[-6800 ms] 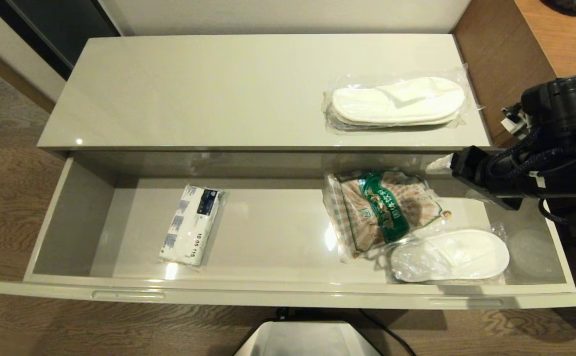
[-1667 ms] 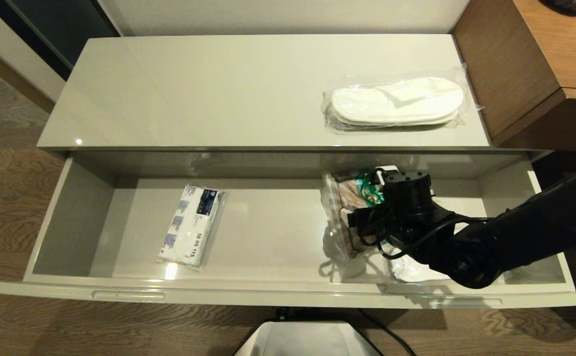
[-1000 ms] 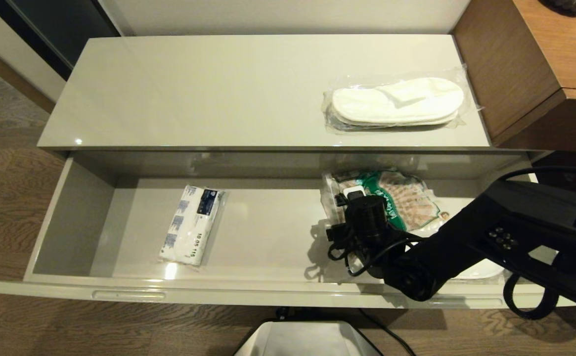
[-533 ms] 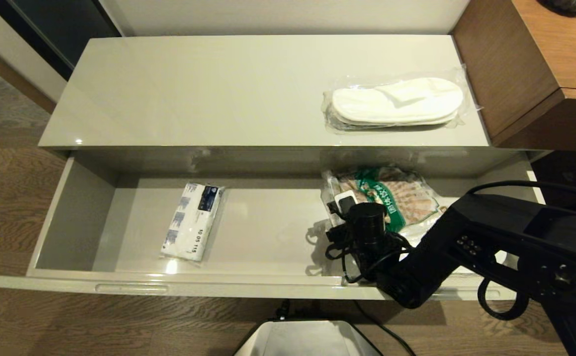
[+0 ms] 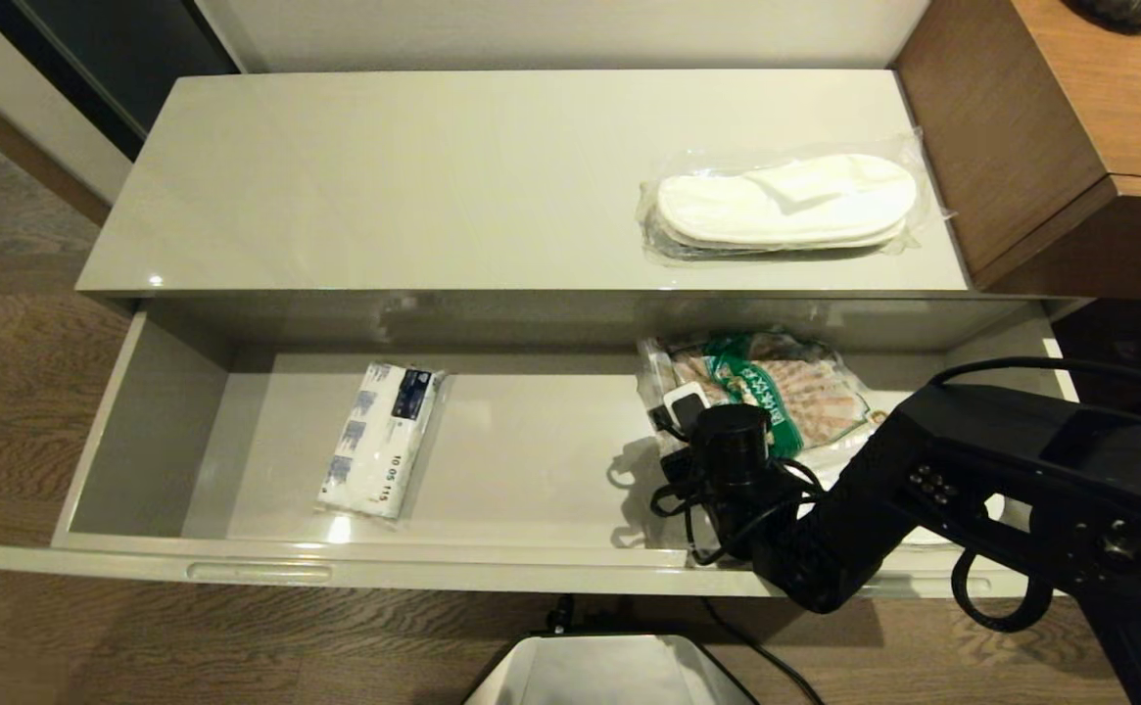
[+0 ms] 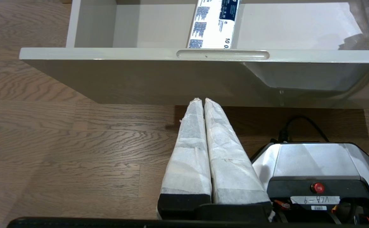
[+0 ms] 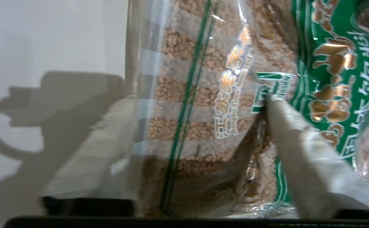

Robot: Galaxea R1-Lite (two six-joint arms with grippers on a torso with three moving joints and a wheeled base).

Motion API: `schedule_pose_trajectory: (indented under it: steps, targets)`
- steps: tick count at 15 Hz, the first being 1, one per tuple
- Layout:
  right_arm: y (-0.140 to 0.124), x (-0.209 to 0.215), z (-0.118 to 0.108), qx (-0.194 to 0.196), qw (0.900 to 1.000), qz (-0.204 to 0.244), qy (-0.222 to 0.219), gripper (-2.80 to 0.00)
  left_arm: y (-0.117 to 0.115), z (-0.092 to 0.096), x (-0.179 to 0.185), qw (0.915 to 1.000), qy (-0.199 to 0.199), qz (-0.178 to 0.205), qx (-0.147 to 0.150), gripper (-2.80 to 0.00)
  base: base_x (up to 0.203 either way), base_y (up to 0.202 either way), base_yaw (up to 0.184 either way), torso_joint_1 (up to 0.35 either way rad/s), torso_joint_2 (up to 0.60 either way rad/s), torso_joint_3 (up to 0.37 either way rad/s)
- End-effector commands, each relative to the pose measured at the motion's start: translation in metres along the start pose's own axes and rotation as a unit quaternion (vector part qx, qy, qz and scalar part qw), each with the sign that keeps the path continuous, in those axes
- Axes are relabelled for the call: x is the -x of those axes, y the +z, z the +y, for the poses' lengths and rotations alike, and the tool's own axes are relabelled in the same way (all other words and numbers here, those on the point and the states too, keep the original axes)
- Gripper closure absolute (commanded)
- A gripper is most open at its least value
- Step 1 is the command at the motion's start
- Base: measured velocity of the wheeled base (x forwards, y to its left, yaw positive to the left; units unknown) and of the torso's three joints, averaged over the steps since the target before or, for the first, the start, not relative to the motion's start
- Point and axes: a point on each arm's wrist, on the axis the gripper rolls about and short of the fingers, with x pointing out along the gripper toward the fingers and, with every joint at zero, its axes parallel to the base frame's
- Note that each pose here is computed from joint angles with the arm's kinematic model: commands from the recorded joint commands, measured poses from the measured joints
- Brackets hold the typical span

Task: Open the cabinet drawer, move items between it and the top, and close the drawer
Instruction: Take out the solid drinks from the drawer

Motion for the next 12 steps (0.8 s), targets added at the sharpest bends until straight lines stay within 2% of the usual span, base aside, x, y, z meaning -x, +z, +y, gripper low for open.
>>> schedule_pose_trajectory:
  steps: [1,4,8,12]
  targets:
    - [0.001,0.001,-0.002,-0.003,1.000,-0.001,-0.005,0.00,0.000,0.000,0.000,1.0000,0.000,0.001,0.000,0.00,0.000,0.000,0.000,0.000,0.00,0.000]
    - [0.014,0.002,-0.026,-0.015,0.999,0.009,-0.032,0.00,0.000,0.000,0.000,1.0000,0.000,0.001,0.000,0.00,0.000,0.000,0.000,0.000,0.00,0.000]
    - [0.023,-0.001,-0.057,-0.058,0.994,0.077,-0.042,0.00,0.000,0.000,0.000,1.0000,0.001,0.001,0.000,0.00,0.000,0.000,0.000,0.000,0.00,0.000]
    - [0.046,0.008,-0.093,-0.114,0.984,0.126,-0.059,0.00,0.000,0.000,0.000,1.0000,0.000,0.001,0.000,0.00,0.000,0.000,0.000,0.000,0.00,0.000]
